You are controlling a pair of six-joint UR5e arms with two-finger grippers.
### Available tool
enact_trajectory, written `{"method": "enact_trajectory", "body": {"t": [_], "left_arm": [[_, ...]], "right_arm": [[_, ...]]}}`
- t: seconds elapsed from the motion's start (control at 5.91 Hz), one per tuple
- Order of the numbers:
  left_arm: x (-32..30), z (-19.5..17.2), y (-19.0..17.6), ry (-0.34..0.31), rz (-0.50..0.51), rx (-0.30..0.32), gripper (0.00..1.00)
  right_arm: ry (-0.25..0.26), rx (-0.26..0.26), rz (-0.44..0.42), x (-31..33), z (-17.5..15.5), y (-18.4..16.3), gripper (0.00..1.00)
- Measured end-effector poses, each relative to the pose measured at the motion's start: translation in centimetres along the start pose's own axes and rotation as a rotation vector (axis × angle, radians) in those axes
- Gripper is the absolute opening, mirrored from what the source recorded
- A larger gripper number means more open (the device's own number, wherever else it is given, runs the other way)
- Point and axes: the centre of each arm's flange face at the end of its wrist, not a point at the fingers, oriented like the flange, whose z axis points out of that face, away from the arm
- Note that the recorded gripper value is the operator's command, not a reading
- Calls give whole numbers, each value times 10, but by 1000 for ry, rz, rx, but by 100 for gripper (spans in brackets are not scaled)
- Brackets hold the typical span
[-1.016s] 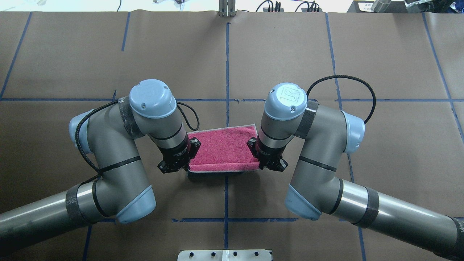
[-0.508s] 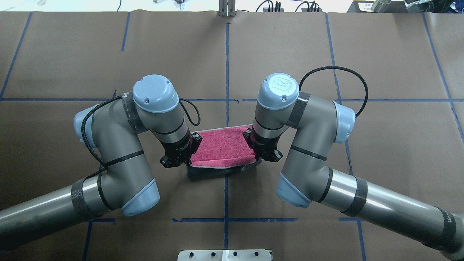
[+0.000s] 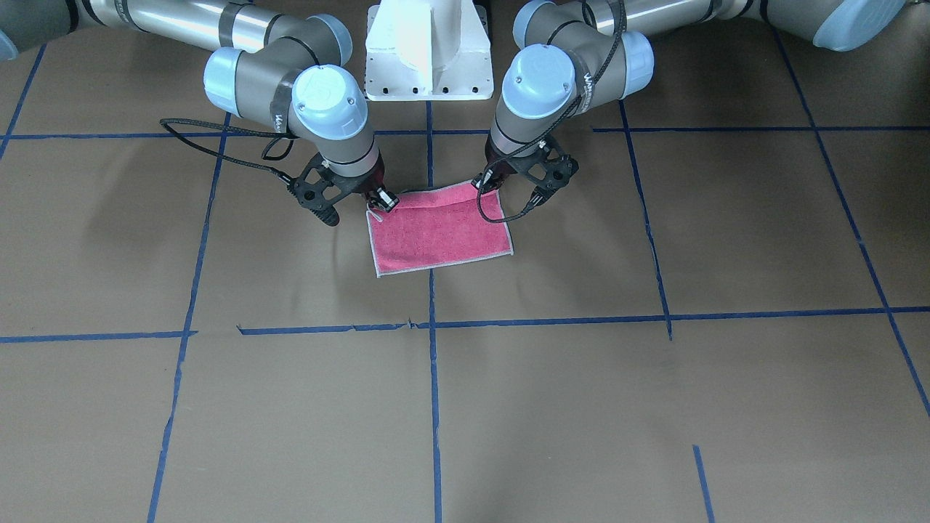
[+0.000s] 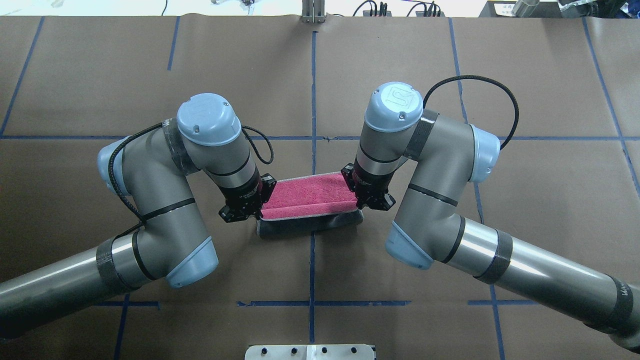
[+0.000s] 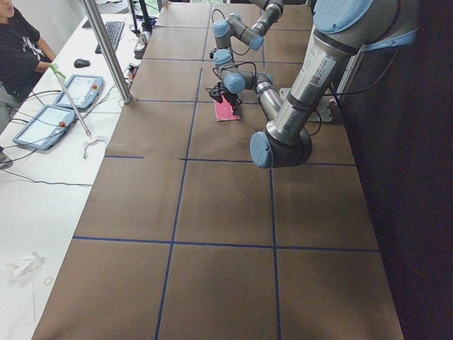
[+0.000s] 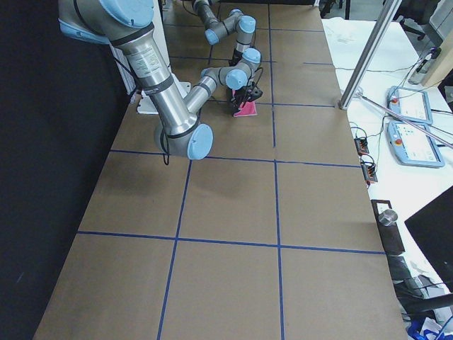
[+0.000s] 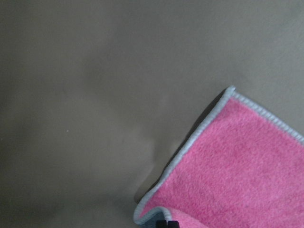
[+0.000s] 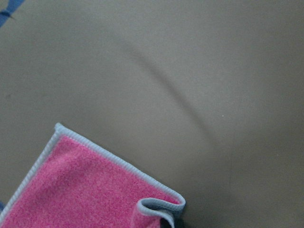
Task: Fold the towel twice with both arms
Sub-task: 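Drag the folded edge with both grippers toward the robot, flattening the fold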
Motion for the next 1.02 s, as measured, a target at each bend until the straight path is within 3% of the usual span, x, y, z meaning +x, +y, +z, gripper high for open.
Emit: {"method": "enact_trajectory", "body": {"t": [0.51,1.02], "left_arm": [[3,-10,-9,14,-18,-10,0],[8,-1,-22,22,-58,-14,0]], "right_arm": [[-6,-1,7,-18,-6,0,1],[18,6,26,-31,7,-4,0]]}}
